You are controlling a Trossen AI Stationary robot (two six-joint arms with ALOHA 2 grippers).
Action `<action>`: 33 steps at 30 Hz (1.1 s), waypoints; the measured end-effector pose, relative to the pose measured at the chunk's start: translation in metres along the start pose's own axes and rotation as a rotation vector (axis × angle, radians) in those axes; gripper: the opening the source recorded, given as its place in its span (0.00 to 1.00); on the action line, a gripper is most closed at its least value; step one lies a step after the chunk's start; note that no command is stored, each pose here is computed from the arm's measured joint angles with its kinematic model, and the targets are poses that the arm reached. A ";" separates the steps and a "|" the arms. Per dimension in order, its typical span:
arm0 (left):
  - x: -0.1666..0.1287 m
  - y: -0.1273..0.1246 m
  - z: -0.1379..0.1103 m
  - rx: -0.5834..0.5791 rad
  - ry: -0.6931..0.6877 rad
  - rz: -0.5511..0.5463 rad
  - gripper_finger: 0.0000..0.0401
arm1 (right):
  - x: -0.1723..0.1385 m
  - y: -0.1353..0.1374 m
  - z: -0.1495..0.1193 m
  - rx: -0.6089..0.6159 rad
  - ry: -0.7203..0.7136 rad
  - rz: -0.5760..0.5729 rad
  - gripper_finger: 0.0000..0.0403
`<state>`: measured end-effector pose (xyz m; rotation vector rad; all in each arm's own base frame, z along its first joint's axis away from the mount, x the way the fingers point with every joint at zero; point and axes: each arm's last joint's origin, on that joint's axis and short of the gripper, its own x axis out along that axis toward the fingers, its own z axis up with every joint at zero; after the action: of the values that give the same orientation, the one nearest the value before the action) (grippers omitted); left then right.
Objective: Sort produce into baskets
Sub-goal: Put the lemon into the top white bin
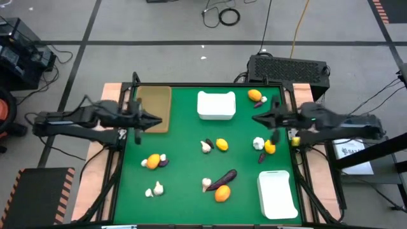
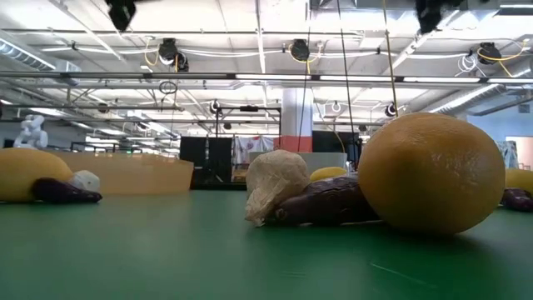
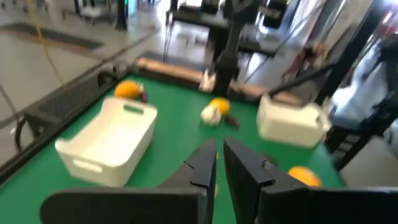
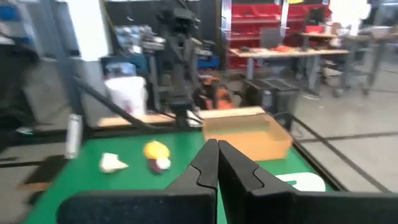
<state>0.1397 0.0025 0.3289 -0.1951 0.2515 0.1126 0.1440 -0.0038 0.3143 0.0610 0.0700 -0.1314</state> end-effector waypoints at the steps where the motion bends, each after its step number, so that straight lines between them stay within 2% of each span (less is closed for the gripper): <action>1: 0.006 0.000 -0.001 0.010 0.022 0.005 0.09 | 0.009 0.000 -0.007 -0.003 0.026 -0.016 0.00; 9: 0.054 0.000 -0.024 0.079 0.273 0.022 0.09 | 0.054 0.003 -0.040 0.032 0.210 -0.049 0.00; 14: 0.080 0.000 -0.040 0.112 0.393 0.036 0.09 | 0.064 0.005 -0.050 0.141 0.269 -0.034 0.00; 20: 0.101 0.002 -0.055 0.177 0.497 0.038 0.09 | 0.071 0.008 -0.053 0.199 0.296 0.003 0.00; 23: 0.107 0.002 -0.060 0.203 0.527 0.036 0.09 | 0.075 0.010 -0.048 0.160 0.289 0.019 0.00; 27: 0.111 0.002 -0.065 0.200 0.557 0.032 0.09 | 0.083 0.020 -0.043 0.035 0.294 0.072 0.00; 33: 0.111 -0.004 -0.068 0.165 0.592 -0.100 0.09 | 0.103 0.042 -0.041 -0.011 0.332 0.142 0.00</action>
<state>0.2311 -0.0056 0.2369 -0.0718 0.8367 -0.0693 0.2492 0.0275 0.2687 0.0766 0.3967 0.0224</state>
